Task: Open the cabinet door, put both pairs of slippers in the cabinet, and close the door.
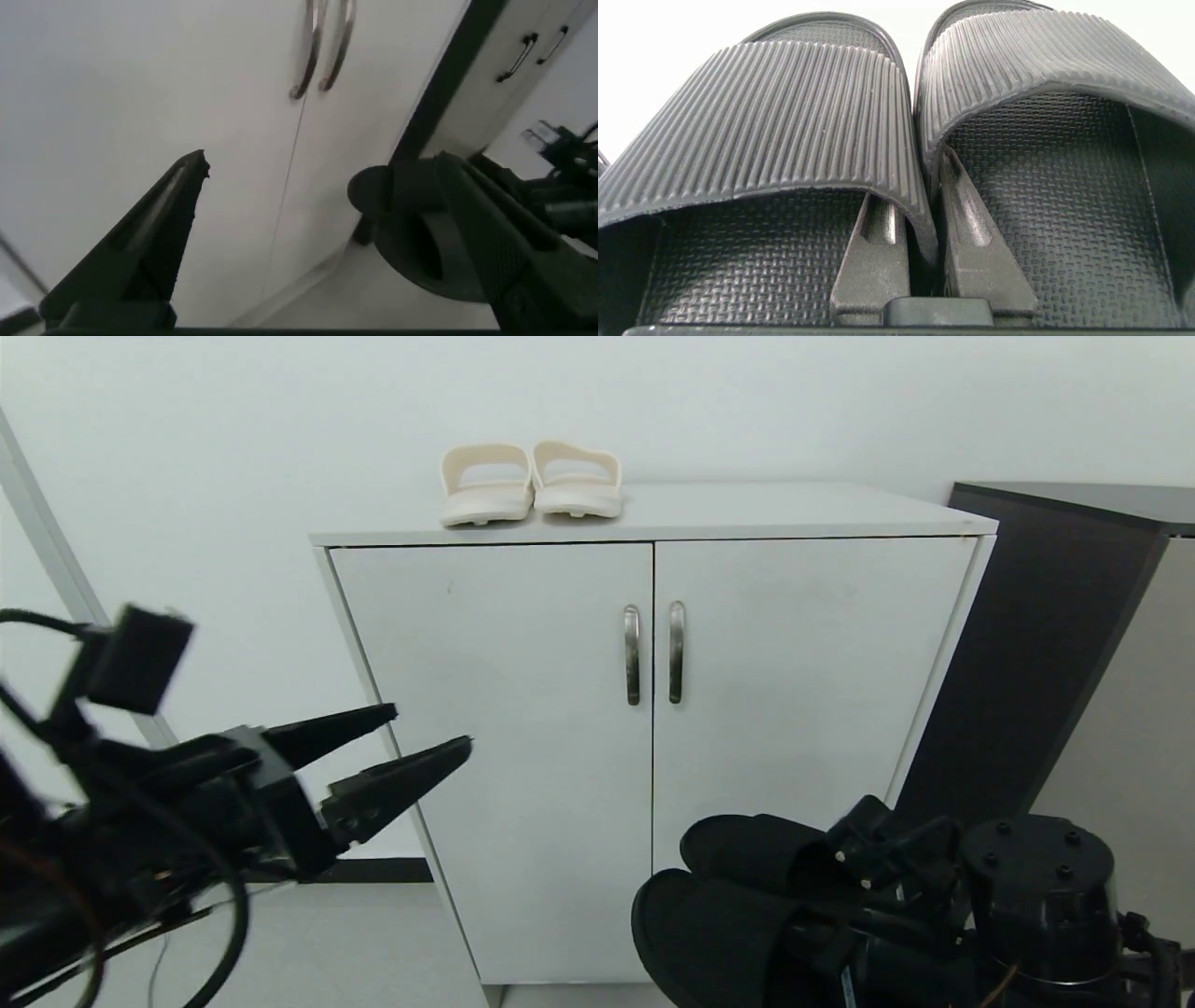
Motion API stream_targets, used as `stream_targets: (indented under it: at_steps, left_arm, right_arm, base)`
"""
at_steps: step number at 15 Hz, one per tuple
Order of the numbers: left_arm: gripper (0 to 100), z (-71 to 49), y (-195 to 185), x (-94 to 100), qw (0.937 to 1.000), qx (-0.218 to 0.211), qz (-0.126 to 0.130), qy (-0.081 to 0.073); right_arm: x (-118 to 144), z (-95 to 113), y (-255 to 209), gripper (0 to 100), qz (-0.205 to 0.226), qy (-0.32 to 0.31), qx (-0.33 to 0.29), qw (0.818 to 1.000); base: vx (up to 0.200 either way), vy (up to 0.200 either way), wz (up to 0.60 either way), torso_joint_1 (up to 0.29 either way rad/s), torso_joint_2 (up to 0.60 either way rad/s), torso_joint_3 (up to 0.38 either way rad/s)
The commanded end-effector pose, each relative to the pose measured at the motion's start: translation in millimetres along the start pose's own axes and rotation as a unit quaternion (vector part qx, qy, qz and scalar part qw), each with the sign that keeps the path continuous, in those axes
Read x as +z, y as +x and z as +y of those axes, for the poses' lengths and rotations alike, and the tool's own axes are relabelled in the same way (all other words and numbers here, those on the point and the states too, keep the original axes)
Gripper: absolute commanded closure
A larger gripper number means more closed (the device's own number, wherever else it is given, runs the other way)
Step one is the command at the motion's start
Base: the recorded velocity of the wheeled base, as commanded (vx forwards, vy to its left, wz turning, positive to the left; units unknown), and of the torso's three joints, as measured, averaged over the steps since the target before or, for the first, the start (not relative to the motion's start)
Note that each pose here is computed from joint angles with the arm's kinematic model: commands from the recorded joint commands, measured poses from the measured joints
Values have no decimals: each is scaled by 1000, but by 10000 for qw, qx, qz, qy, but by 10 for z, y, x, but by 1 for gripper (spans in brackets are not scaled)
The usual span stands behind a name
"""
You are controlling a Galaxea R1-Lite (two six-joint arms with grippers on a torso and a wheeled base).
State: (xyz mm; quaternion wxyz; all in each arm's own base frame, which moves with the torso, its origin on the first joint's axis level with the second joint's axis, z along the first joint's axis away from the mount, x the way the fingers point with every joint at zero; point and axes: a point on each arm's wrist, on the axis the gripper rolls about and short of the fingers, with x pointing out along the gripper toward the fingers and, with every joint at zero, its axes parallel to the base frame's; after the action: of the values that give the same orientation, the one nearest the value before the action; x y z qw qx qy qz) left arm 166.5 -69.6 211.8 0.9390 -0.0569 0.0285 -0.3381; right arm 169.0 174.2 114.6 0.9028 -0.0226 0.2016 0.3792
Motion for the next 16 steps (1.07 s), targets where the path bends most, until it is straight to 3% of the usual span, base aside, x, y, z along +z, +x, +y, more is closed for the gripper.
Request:
stream_targets:
  at_steps: [1,6,9,12,15,16]
  left_arm:
    - [0,-105,501,-3,9982,-556,239,-46]
    - [0,-422,1037,141,9922,-1206,329,-44]
    - [0,-504,1117,401,9870,-1492,594,-109]
    - [0,-497,1337,417,9772,-1966,774,-222]
    - [0,-451,1512,397,9666,-2299,917,-672]
    - [0,-449,1607,436,9604,-2403,950,-1039]
  right_arm:
    - [-7,4,4,100,17,-4,11,10000]
    - [-62,13,-22,100,105,-29,38,9999]
    - [-96,60,-31,100,143,-278,120,9994]
    - [-122,64,-33,100,200,-284,144,9993]
    - [-128,64,-27,100,215,-284,143,9993]
    - [-136,63,-18,100,238,-276,140,9992]
  base:
    - [0,0,0,0,0,0]
    - [0,0,0,0,0,0]
    - [0,0,0,0,0,0]
    - [0,0,0,0,0,0]
    - [0,0,0,0,0,0]
    - [0,0,0,0,0,0]
